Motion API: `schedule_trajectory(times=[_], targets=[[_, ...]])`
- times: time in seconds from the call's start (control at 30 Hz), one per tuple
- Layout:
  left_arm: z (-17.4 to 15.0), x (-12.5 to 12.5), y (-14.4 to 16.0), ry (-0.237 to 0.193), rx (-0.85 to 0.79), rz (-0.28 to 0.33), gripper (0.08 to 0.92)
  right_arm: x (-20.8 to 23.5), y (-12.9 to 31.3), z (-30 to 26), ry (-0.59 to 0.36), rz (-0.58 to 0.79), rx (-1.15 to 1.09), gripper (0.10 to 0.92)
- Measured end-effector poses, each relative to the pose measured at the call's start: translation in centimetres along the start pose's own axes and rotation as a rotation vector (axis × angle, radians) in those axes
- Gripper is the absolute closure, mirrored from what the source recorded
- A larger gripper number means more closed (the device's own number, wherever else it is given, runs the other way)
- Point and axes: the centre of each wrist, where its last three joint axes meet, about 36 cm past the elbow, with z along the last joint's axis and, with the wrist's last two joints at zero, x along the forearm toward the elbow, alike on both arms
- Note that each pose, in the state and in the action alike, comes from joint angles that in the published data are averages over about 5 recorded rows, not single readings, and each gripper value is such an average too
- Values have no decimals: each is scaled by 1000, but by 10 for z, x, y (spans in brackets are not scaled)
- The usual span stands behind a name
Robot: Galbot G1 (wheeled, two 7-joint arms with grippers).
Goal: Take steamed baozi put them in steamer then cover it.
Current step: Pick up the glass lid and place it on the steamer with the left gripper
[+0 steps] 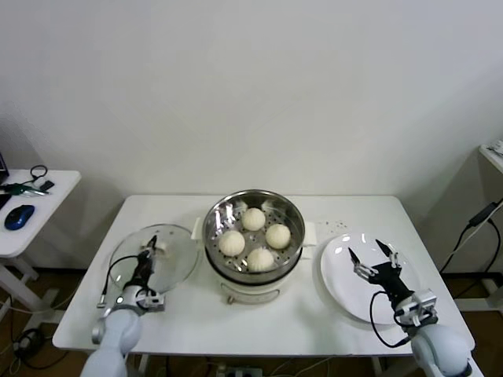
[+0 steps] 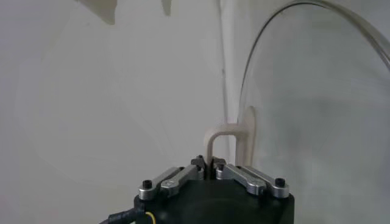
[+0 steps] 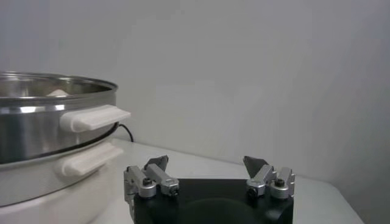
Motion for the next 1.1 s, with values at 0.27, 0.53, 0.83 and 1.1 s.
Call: schedule_trajectory(times=[0.27,0.53,0.83,1.1], targets=[[9,16,22,25,29,-59,855,-1,-6,-6,-8,0,16,200],[5,46,54,60,30,-135,855,-2,-13,-11,-10,8,36,200],[-9,87,96,131,-1,-218,855,-7,-17,-16,-9,4,50,200],[-27,103,135,166,11,-267,855,-15,-14,-16,-12,4,58,200]])
